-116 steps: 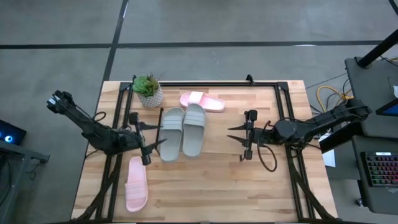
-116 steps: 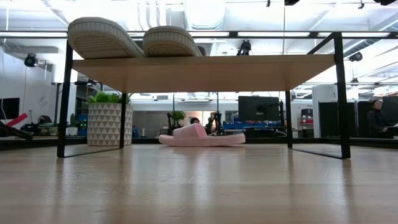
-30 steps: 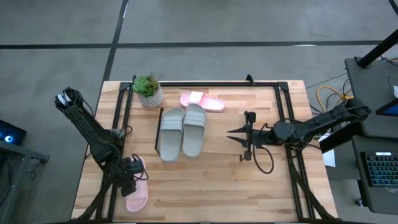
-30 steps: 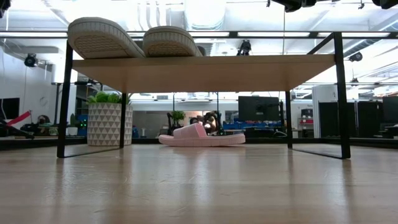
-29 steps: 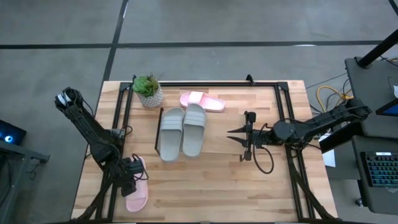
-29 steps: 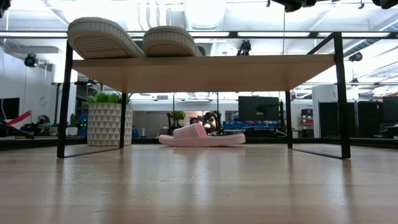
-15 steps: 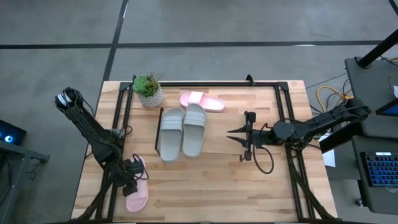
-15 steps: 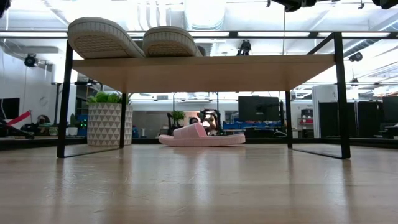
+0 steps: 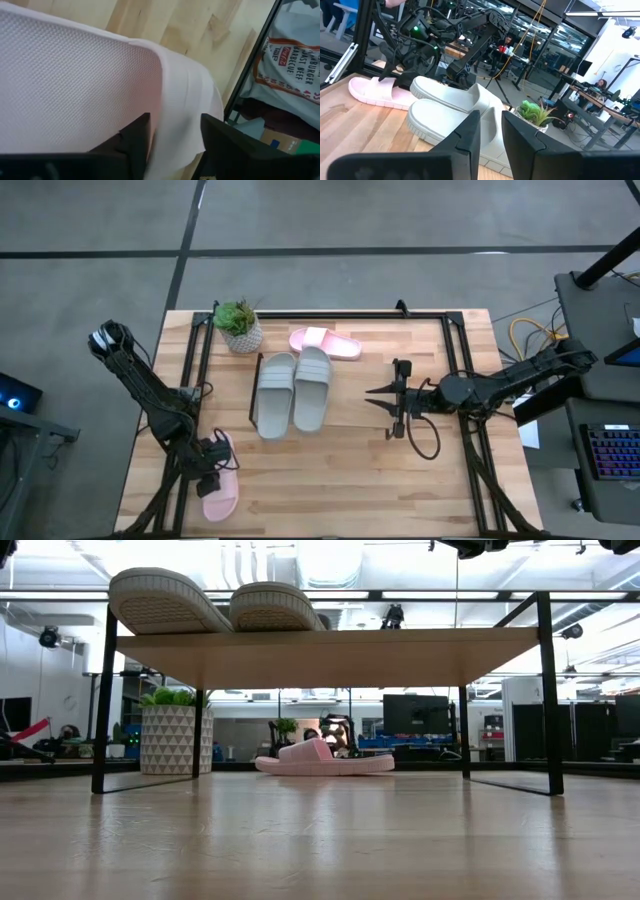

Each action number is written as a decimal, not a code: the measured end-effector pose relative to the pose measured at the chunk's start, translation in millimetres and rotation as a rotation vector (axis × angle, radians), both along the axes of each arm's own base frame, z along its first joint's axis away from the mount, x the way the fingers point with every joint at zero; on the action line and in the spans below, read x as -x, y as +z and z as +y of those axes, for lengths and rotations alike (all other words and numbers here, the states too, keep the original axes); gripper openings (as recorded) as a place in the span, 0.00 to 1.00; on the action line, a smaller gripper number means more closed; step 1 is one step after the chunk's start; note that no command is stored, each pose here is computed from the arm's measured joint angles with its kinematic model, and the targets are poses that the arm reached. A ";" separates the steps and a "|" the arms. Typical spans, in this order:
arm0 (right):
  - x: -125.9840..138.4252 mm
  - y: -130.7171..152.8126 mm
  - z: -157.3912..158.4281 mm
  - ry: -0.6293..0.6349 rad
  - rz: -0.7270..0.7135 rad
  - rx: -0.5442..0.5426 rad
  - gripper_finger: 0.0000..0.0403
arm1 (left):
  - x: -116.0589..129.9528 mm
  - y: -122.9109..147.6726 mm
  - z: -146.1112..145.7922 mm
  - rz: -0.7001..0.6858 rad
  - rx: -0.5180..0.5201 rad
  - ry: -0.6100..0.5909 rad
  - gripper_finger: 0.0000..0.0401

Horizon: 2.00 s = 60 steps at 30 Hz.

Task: Pick and place slides into the shelf
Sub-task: Put the bottom pink slide on the shelf

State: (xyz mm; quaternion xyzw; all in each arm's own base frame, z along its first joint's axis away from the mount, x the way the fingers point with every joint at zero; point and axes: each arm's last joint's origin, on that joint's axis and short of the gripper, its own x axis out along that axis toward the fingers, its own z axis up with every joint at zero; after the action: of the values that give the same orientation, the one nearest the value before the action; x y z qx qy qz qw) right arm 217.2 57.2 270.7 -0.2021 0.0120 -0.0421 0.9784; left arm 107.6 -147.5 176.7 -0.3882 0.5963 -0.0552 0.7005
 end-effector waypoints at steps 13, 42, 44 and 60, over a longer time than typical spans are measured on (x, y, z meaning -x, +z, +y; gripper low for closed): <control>0.0 0.0 0.0 0.000 0.000 0.000 0.16 | 0.1 0.3 -0.6 0.006 0.011 -0.011 0.02; -0.1 0.0 0.0 0.000 -0.001 -0.001 0.16 | -2.6 44.9 1.6 -0.251 0.029 -0.048 0.00; -0.1 0.1 0.0 0.000 -0.001 -0.001 0.16 | -3.9 51.4 1.5 -0.306 0.014 -0.057 0.00; -0.1 0.9 0.1 0.001 -0.008 -0.003 0.15 | -8.8 73.5 6.1 -0.686 -0.267 -0.204 0.00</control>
State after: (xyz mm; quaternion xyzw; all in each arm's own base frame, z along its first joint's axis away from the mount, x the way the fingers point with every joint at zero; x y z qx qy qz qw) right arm 217.3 57.3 271.6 -0.2002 0.0079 -0.0426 0.9788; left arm 116.5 -141.4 250.2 -0.1910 0.3647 -0.1731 0.8947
